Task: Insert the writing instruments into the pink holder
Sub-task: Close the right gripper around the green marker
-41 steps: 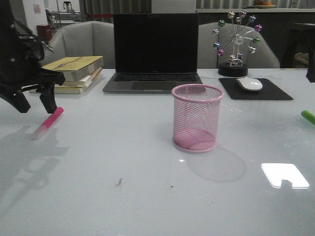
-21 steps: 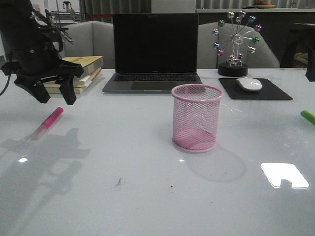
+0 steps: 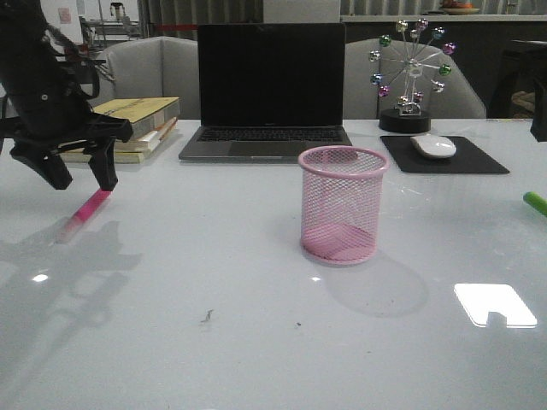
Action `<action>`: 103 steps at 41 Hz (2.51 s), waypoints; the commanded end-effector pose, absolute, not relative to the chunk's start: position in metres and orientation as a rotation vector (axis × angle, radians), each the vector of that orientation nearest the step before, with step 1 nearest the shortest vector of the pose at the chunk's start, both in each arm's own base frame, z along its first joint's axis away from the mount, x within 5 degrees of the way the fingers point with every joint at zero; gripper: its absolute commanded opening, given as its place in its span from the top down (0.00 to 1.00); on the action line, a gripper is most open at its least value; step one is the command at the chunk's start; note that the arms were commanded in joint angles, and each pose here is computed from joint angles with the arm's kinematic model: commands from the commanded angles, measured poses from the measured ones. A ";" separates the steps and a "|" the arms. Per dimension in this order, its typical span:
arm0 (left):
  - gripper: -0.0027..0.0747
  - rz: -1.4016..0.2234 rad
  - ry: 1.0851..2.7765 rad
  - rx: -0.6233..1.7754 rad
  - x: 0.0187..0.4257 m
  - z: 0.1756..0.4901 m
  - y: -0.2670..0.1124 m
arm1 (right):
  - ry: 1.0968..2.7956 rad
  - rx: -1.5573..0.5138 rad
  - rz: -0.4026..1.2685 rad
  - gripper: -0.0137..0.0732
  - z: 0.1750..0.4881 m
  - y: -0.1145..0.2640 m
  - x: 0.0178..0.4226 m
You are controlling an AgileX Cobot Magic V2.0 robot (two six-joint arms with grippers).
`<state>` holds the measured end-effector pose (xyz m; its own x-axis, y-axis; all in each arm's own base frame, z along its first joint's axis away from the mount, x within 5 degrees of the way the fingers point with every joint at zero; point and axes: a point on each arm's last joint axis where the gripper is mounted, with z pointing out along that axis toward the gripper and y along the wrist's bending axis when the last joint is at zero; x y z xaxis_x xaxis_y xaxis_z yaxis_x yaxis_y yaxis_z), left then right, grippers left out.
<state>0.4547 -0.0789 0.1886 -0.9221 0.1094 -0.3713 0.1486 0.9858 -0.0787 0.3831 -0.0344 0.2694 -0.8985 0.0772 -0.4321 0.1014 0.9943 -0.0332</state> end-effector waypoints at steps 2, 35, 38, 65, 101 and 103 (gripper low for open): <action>0.38 -0.180 2.655 0.125 0.456 0.225 -0.078 | 2.578 0.119 -0.103 0.12 0.299 -0.038 0.381; 0.38 -0.188 2.726 0.123 0.454 0.212 -0.079 | 2.575 0.115 -0.112 0.12 0.299 -0.039 0.381; 0.38 -0.188 2.726 0.123 0.454 0.212 -0.079 | 2.574 0.112 -0.118 0.12 0.300 -0.039 0.381; 0.38 -0.189 2.723 0.123 0.454 0.212 -0.079 | 2.634 0.080 -0.151 0.12 0.253 -0.043 0.406; 0.38 -0.188 2.729 0.123 0.454 0.212 -0.079 | 2.677 0.188 -0.112 0.12 0.226 -0.066 0.431; 0.38 -0.188 2.729 0.123 0.454 0.212 -0.079 | 2.675 0.193 -0.103 0.12 0.225 -0.066 0.432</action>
<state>0.4521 -0.0786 0.1738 -0.9524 0.0830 -0.2935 0.1159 0.9886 -0.0966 0.4294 -0.0644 0.1910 -0.9319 0.1179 -0.3431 0.1442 0.9882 -0.0521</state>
